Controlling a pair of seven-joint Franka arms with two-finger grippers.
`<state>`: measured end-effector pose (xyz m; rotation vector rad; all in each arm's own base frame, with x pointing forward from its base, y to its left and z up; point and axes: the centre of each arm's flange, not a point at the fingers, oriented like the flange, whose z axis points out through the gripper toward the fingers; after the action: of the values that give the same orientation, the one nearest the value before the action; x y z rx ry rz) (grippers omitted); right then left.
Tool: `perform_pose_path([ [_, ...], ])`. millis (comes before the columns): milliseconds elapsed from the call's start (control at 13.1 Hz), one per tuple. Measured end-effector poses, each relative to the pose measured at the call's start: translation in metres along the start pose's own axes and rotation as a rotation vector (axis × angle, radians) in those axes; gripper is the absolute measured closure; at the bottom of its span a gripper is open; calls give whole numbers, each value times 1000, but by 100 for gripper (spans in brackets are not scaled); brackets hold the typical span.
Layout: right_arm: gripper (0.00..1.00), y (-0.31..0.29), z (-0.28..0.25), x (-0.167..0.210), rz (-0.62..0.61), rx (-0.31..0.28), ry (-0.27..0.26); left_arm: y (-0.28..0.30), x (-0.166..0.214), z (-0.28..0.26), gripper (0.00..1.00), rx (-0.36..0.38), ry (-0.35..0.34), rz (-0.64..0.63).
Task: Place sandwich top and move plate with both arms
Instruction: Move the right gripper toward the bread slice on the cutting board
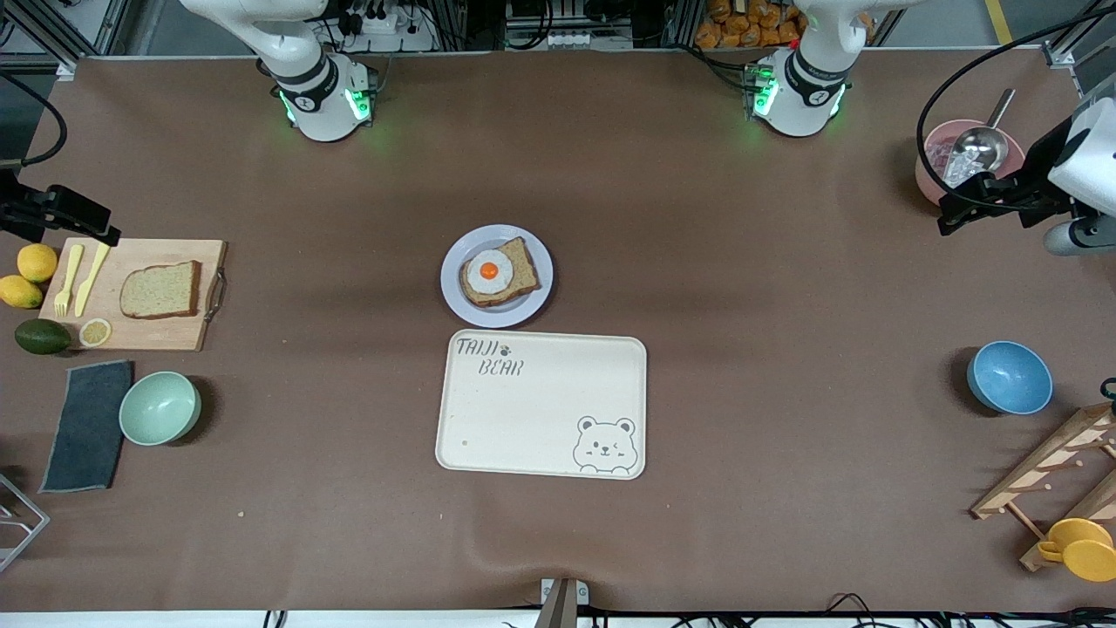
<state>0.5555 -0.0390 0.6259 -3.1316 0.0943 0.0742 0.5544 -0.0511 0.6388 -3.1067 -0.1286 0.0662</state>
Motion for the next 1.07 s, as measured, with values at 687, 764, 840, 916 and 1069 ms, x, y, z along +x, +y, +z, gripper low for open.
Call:
perform_pose_path([
  [687, 0, -3, -4, 1, -11, -36, 13, -3, 5, 9, 0, -8, -20, -17],
  [764, 0, -8, -5, 1, -24, -60, 14, -2, 5, 11, 0, -11, -23, -24],
  [840, 0, -17, -2, 2, -42, -75, 8, 0, 5, 11, 0, -18, -27, -26],
  [916, 0, -27, 8, 6, -59, -83, -12, 2, 5, 12, 0, -27, -29, -29],
  [1069, 0, -32, 39, 22, -69, -92, -65, 4, 7, 15, 0, -33, -29, -30],
])
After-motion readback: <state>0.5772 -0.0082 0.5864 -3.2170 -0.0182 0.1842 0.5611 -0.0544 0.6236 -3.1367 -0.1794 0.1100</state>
